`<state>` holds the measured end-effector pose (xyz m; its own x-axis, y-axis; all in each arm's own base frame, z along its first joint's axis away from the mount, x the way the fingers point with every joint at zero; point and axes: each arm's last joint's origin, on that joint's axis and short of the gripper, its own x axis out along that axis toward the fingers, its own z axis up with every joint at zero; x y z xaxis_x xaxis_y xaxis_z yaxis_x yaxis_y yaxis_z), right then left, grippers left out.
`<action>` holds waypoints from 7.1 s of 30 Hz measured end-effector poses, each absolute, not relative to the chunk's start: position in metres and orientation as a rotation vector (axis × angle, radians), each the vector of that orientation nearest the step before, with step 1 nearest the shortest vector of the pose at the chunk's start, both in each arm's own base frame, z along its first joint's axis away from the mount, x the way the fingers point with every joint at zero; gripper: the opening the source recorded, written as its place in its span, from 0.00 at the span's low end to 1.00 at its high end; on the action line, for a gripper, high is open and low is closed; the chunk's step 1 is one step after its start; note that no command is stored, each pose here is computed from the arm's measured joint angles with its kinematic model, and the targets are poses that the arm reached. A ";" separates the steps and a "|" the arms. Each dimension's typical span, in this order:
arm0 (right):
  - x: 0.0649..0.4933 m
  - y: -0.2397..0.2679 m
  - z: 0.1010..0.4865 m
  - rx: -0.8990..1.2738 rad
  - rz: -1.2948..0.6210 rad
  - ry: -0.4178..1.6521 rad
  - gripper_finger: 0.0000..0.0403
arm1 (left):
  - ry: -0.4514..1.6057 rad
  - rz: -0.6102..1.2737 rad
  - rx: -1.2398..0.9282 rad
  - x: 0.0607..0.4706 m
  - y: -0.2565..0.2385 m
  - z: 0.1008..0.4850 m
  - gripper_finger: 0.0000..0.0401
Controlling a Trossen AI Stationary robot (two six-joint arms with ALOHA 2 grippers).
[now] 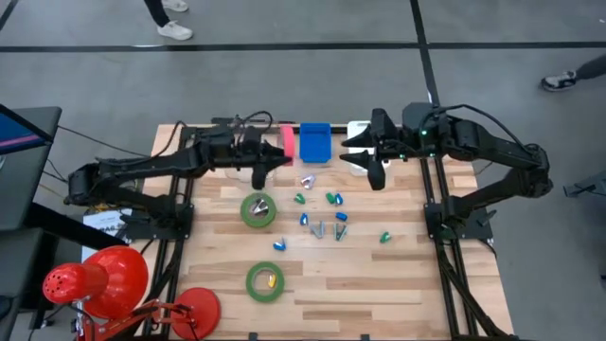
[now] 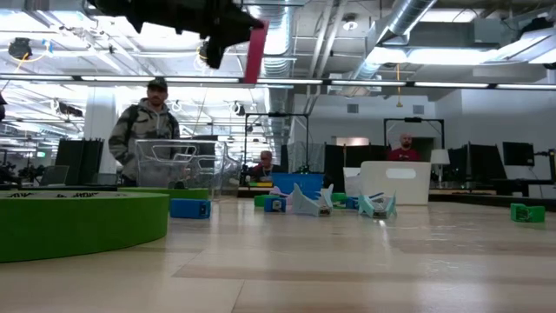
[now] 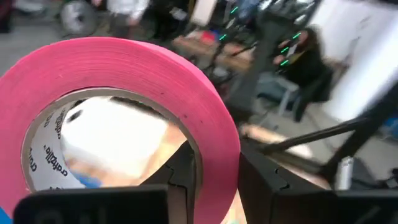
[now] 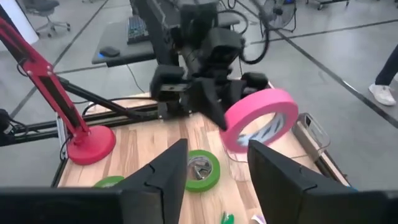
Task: Pick and place Stapler, Stapler remover, tape
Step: Put the pink tape into the transparent bin
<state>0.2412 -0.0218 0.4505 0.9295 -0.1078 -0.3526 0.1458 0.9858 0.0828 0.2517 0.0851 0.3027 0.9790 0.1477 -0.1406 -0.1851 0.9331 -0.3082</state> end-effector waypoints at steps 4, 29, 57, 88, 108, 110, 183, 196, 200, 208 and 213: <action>0.247 -0.022 0.445 0.109 -0.128 0.384 0.36 | 0.165 0.265 -0.341 0.236 0.100 0.302 0.18; 0.246 -0.022 0.446 0.109 -0.130 0.386 0.31 | 0.527 0.717 -0.385 0.212 0.136 0.259 0.19; 0.245 -0.022 0.444 0.109 -0.130 0.402 0.30 | 0.655 0.800 -0.385 0.227 0.147 0.227 0.48; 0.245 -0.022 0.444 0.109 -0.131 0.410 0.30 | 0.349 0.526 -0.444 0.220 0.131 0.277 0.54; 0.245 -0.022 0.443 0.109 -0.131 0.411 0.30 | 0.319 0.526 -0.470 0.247 0.138 0.258 0.01; 0.245 -0.022 0.443 0.109 -0.131 0.411 0.30 | 0.325 0.530 -0.461 0.249 0.138 0.256 0.00; 0.244 -0.022 0.439 0.111 -0.136 0.455 0.30 | 0.517 0.654 -0.427 0.265 0.158 0.203 0.00; 0.244 -0.022 0.439 0.107 -0.135 0.455 0.30 | 0.607 0.740 -0.414 0.261 0.159 0.192 0.00; 0.244 -0.022 0.439 0.107 -0.135 0.455 0.30 | 0.616 0.749 -0.412 0.261 0.159 0.191 0.00; 0.244 -0.022 0.439 0.107 -0.135 0.455 0.30 | 0.709 0.806 -0.403 0.251 0.155 0.190 0.00; 0.244 -0.022 0.439 0.107 -0.135 0.455 0.30 | 0.693 0.799 -0.378 0.248 0.154 0.198 0.00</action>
<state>0.2438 -0.0223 0.4393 0.8896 -0.1061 -0.4443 0.1539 0.9854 0.0729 0.2484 0.1537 0.1979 0.4974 0.5233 -0.6919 -0.7591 0.6487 -0.0550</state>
